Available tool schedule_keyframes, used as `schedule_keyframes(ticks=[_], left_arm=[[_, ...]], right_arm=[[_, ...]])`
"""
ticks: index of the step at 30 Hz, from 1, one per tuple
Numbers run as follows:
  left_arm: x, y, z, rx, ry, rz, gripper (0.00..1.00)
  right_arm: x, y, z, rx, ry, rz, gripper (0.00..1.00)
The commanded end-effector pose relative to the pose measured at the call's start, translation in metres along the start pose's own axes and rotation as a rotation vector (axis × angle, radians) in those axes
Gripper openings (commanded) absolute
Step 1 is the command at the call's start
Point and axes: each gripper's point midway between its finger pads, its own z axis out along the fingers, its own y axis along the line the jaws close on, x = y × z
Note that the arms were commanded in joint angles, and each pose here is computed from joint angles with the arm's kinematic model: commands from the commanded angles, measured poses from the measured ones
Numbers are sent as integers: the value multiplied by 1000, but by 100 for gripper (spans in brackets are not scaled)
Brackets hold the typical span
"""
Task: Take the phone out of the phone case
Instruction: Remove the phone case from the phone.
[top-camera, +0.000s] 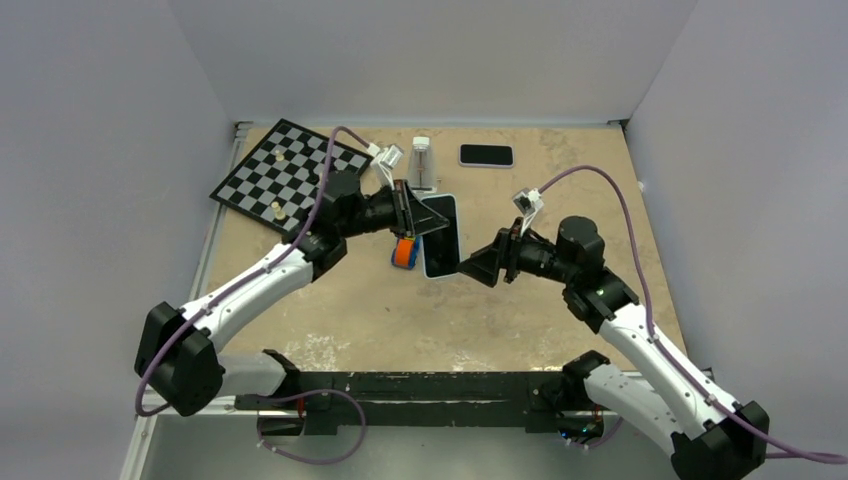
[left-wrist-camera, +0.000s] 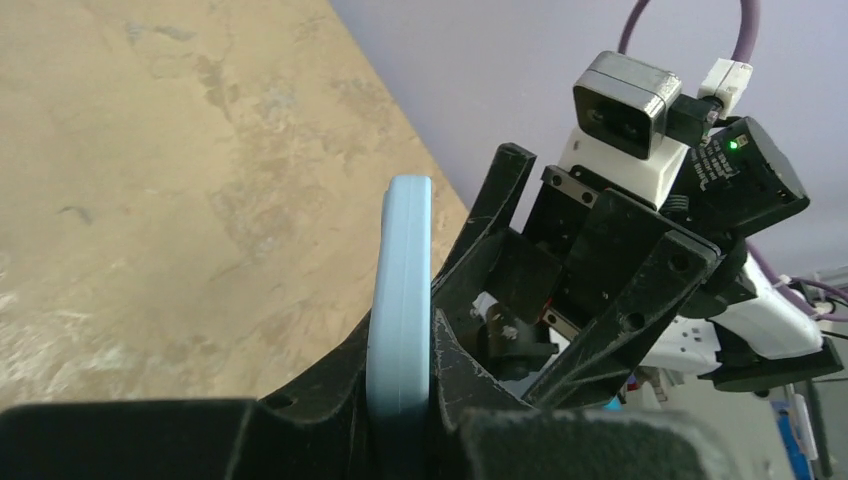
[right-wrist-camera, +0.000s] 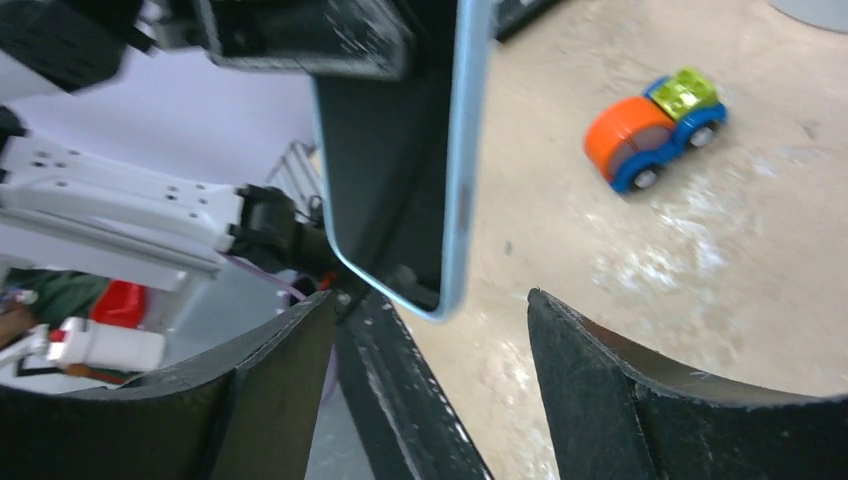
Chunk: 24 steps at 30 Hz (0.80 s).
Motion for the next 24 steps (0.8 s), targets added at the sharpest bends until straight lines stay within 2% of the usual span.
schedule_keyframes(ticks=[1, 4, 9, 13, 19, 24], left_arm=[[-18, -17, -30, 19, 13, 100, 0], [-21, -22, -34, 100, 24, 56, 0], [-24, -54, -33, 317, 40, 32, 0], [-25, -63, -32, 392, 56, 6, 0], [-23, -61, -31, 399, 66, 11, 0], [-22, -60, -31, 395, 66, 24, 0]], right_arm=[[15, -16, -11, 85, 67, -108, 74], [24, -3, -9, -21, 83, -99, 72], [26, 23, -2, -219, 87, -34, 68], [24, 30, 0, -276, 100, -38, 62], [21, 46, -4, -355, 108, -69, 54], [14, 51, -6, -361, 76, -93, 54]])
